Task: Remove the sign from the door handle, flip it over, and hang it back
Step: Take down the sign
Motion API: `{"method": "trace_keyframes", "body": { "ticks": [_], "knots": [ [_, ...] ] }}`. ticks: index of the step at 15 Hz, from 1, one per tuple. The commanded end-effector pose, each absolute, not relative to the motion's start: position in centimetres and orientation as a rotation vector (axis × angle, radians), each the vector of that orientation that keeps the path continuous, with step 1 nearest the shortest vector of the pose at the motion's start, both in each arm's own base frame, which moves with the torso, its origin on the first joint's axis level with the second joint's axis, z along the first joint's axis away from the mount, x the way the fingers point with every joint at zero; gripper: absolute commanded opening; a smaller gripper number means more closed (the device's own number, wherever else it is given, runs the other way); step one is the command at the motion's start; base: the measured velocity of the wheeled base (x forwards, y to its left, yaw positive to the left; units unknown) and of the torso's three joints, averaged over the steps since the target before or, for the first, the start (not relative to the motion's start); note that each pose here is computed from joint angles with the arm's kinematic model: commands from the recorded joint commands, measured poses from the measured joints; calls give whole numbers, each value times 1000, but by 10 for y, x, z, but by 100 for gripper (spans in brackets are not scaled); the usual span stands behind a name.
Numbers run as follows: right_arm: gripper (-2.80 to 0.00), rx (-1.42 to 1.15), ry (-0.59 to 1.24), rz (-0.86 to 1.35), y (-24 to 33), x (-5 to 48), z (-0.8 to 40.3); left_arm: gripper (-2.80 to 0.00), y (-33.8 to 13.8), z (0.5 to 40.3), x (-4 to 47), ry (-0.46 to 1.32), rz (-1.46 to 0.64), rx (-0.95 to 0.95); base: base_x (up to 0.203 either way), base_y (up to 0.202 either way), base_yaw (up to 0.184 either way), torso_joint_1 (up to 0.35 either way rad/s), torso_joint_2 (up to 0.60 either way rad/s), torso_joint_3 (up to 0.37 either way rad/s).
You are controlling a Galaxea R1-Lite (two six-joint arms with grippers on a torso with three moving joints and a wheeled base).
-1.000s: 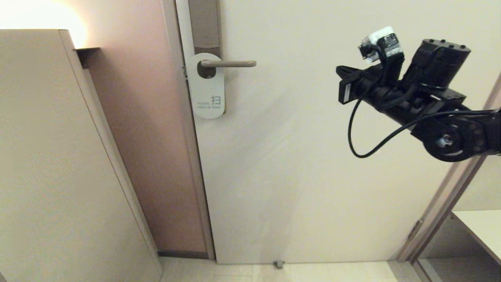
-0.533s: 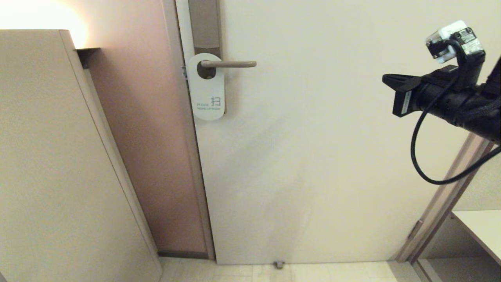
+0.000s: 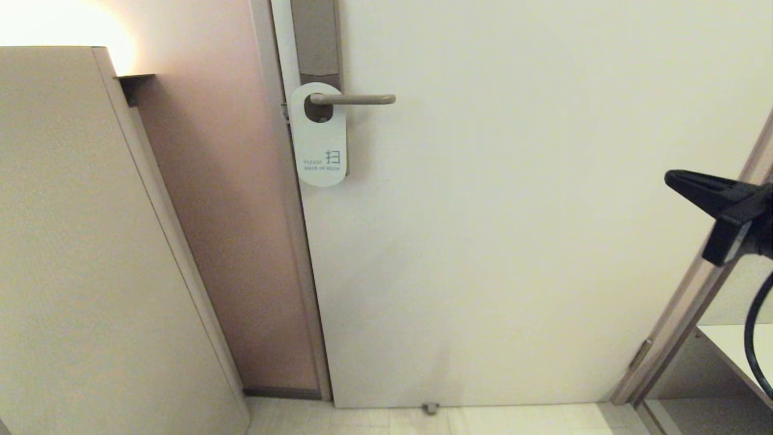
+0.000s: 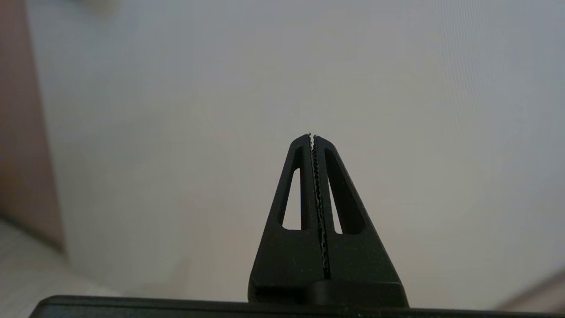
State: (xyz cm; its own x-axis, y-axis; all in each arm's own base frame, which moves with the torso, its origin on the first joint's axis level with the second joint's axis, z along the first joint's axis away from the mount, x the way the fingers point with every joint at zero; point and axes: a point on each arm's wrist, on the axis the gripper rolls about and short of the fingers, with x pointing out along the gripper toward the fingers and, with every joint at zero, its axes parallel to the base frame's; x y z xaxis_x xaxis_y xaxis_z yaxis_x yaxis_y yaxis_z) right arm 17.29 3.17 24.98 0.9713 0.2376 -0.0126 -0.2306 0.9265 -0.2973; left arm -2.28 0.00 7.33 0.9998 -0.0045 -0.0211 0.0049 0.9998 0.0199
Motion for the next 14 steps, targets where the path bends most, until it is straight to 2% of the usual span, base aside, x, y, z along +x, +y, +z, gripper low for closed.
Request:
{"method": "trace_keyframes", "body": {
  "ticks": [1, 7, 8, 9, 14],
  "knots": [
    [-280, -292, -52, 232, 24, 133, 237, -280, 0, 73, -23, 21, -5, 20, 0, 0, 0, 0, 0, 0],
    [-280, -118, 49, 216, 9, 63, 156, -280, 0, 73, -23, 21, -5, 20, 0, 0, 0, 0, 0, 0],
    [-17, -109, 52, 215, 7, 53, 144, -280, 0, 73, -23, 21, -5, 20, 0, 0, 0, 0, 0, 0],
    [0, -104, 52, 206, 6, 46, 134, -280, 0, 73, -23, 21, -5, 20, 0, 0, 0, 0, 0, 0],
    [0, -93, 62, 176, 4, 26, 118, -280, 0, 73, -23, 21, -6, 20, 0, 0, 0, 0, 0, 0]
  ]
}}
